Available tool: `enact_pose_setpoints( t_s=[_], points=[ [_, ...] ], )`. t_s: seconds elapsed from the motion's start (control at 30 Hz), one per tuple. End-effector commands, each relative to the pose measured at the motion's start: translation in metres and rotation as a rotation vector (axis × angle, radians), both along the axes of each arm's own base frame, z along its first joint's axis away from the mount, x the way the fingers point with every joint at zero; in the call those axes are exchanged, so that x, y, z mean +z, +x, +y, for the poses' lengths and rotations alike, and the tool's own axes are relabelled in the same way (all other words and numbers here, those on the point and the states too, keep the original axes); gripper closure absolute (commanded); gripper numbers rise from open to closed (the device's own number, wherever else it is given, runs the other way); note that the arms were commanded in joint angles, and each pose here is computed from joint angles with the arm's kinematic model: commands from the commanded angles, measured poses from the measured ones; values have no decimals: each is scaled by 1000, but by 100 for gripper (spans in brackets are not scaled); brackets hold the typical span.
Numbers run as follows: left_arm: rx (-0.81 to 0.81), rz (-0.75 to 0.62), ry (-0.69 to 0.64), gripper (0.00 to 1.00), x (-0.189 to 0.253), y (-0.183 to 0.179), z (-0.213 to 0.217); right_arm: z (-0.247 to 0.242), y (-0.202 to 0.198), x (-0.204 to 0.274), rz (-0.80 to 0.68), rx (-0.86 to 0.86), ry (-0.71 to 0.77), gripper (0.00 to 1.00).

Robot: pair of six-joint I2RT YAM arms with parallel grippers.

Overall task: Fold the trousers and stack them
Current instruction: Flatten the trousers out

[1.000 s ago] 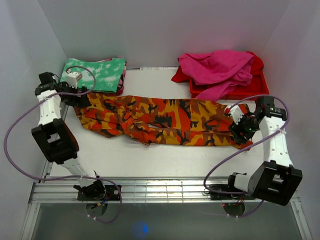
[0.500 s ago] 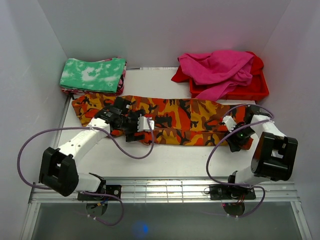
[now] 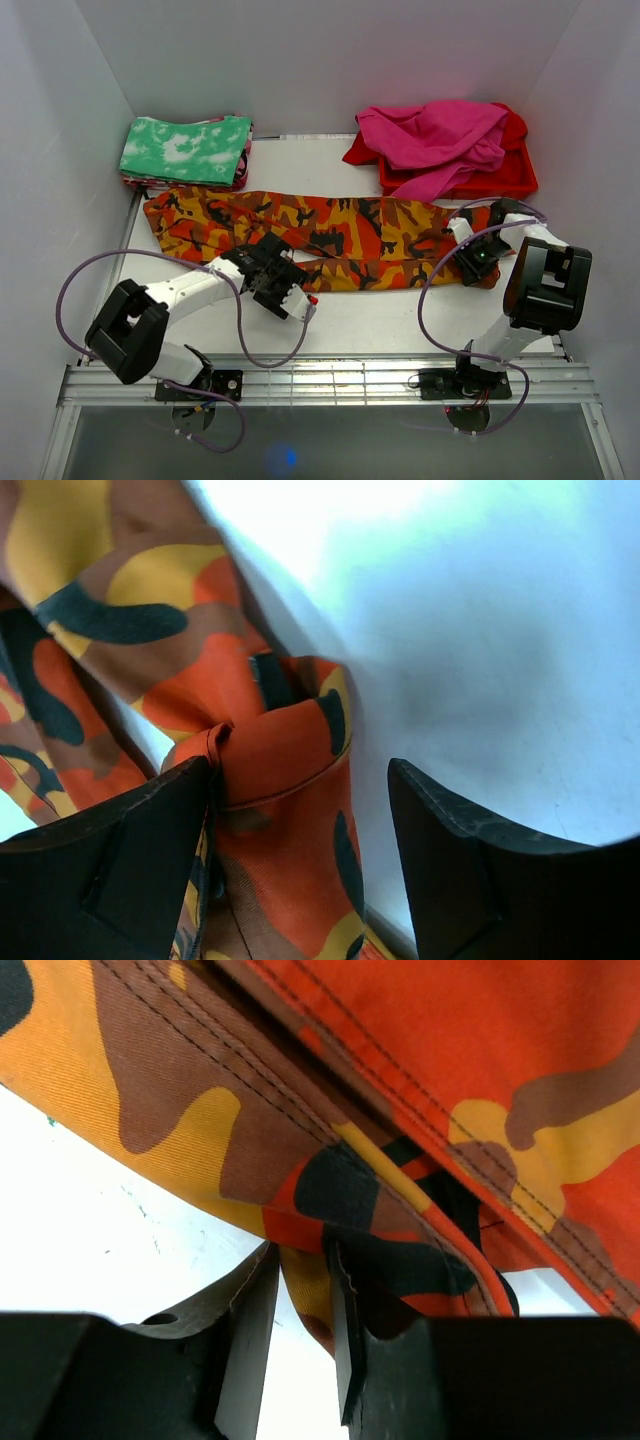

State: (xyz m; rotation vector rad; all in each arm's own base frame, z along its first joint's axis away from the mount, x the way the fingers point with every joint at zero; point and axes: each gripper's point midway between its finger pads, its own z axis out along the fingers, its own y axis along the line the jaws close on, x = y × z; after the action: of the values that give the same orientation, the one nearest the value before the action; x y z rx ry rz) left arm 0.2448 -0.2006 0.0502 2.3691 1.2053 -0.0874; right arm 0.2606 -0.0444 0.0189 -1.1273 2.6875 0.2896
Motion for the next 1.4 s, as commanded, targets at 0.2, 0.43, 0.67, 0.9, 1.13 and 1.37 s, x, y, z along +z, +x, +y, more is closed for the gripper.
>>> enact_pose_setpoints(
  t_s=[0.2,0.43,0.67,0.9,1.13,1.37],
  points=[
    [-229,-260,24,37,-1,3,3,11,8,9,-11,-11,60,71],
    [-116,-238,-118,98,45,6,-13,10,3,15,-21,6,45,92],
    [147,121,-416,100,126,-12,-48,9,4,25,-32,22,42,92],
    [736,647,-421,100,73,39,-41,9,13,44,-67,2,40,34],
    [1139,921,-492,100,30,110,7,9,-1,77,-144,65,16,20],
    [1255,1057,-442,92,-3,114,27,10,-26,70,-201,201,-26,20]
  ],
)
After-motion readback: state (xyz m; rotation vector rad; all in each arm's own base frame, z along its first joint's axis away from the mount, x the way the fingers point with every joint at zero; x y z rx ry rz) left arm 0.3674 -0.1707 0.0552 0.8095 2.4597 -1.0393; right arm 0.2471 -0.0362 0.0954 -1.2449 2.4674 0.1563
